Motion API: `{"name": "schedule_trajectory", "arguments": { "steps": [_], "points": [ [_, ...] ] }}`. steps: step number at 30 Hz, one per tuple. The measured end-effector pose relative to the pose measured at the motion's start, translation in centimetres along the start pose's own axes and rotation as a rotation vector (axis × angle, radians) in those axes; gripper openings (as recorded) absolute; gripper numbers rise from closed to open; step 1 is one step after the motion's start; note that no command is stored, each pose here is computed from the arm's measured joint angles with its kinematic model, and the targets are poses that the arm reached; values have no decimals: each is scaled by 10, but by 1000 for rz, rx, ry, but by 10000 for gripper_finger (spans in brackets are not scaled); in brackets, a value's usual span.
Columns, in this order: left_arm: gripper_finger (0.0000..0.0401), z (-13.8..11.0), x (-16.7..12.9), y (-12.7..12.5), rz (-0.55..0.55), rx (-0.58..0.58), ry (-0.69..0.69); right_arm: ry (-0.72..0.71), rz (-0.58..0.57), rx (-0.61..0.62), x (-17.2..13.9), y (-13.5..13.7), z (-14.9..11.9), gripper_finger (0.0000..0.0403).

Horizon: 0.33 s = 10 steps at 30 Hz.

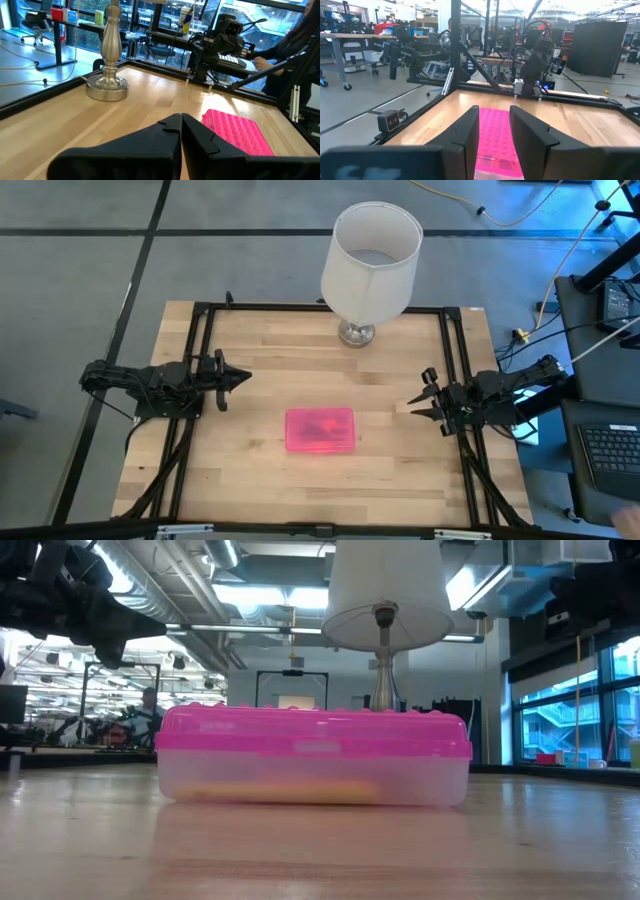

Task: Pick & place school supplies into a supply box
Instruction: Return to Home Position

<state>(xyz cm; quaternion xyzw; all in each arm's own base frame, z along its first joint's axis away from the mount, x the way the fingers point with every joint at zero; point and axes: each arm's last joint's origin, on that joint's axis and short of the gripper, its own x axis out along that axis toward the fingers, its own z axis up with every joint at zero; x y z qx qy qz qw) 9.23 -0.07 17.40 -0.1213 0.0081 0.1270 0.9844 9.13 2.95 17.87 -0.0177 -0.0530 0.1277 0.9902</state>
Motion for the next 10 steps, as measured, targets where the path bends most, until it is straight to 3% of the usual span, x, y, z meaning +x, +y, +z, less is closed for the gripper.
{"name": "schedule_trajectory", "arguments": {
  "steps": [10],
  "points": [
    [5,0,0,0,0,0,0,0,0,0,0,0,0,114]
  ]
}}
